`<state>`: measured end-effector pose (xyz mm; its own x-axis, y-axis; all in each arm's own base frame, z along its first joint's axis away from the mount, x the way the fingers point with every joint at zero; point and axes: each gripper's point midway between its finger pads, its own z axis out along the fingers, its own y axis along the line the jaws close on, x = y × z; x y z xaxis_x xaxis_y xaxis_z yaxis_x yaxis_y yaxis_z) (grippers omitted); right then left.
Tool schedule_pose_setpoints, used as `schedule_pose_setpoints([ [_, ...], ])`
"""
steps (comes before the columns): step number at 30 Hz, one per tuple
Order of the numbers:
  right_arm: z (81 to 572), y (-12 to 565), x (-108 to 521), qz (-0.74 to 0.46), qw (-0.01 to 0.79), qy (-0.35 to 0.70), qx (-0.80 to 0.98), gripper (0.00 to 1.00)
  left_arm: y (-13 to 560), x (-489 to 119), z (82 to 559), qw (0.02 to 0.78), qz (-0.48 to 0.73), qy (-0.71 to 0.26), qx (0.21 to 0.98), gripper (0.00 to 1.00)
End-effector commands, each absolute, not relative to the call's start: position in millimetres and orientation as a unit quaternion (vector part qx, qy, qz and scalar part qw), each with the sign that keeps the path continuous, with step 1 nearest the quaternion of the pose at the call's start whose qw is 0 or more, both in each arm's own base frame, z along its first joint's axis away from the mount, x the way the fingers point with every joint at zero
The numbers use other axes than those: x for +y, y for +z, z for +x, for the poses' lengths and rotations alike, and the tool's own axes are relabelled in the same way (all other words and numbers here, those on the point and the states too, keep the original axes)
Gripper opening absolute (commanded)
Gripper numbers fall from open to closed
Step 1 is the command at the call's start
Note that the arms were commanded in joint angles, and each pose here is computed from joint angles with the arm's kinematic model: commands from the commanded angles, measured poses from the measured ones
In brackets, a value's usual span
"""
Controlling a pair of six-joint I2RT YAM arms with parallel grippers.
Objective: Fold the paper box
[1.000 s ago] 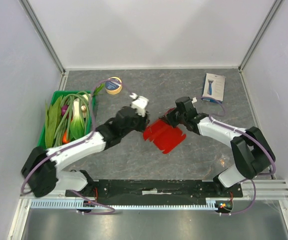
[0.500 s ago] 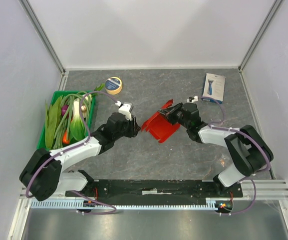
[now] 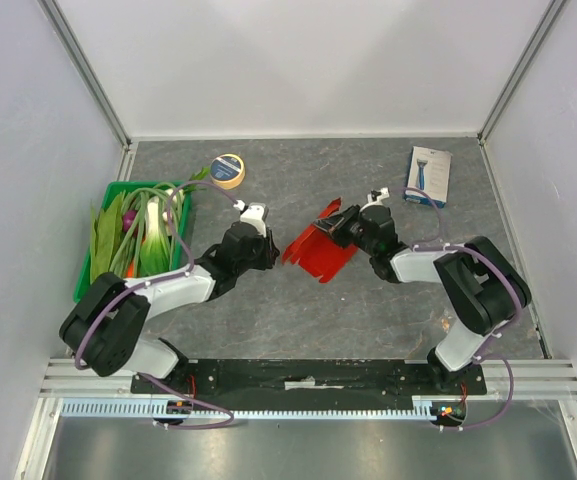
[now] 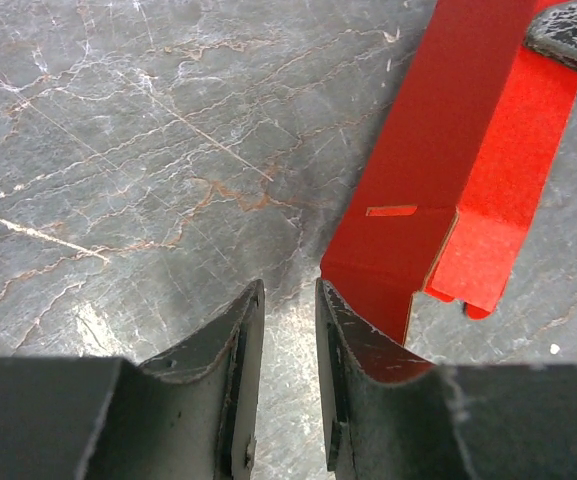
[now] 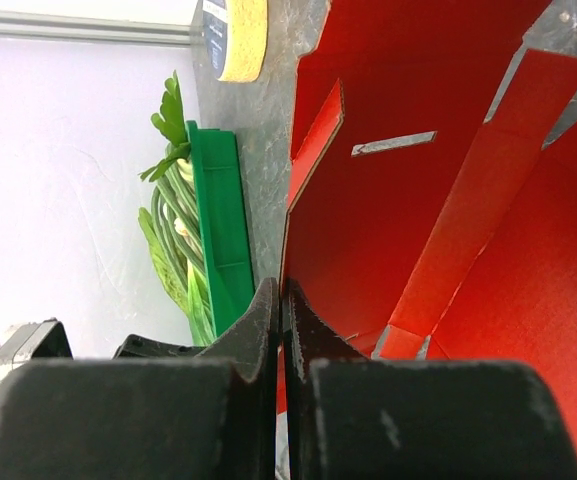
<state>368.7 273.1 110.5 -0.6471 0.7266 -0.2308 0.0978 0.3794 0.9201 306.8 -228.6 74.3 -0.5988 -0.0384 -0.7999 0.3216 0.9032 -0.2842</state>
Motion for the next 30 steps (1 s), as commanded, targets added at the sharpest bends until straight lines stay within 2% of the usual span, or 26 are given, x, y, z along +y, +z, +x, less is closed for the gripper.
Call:
schedule_pose_setpoints([
  [1, 374.1, 99.9, 275.2, 0.227, 0.342, 0.469, 0.782, 0.03, 90.4, -235.0, 331.3, 0.479, 0.085, -0.198, 0.851, 0.34],
  [12, 378.0, 64.1, 280.1, 0.197, 0.334, 0.445, 0.807, 0.02, 75.1, -249.5, 327.9, 0.458, 0.110, -0.223, 0.853, 0.31],
  [25, 370.6, 24.5, 271.5, 0.168, 0.323, 0.408, 0.837, 0.00, 61.4, -252.0, 327.1, 0.452, 0.127, -0.221, 0.855, 0.33],
  [30, 370.6, 29.5, 275.3, 0.144, 0.326, 0.427, 0.831, 0.05, 67.3, -260.4, 322.4, 0.451, 0.121, -0.254, 0.847, 0.36],
])
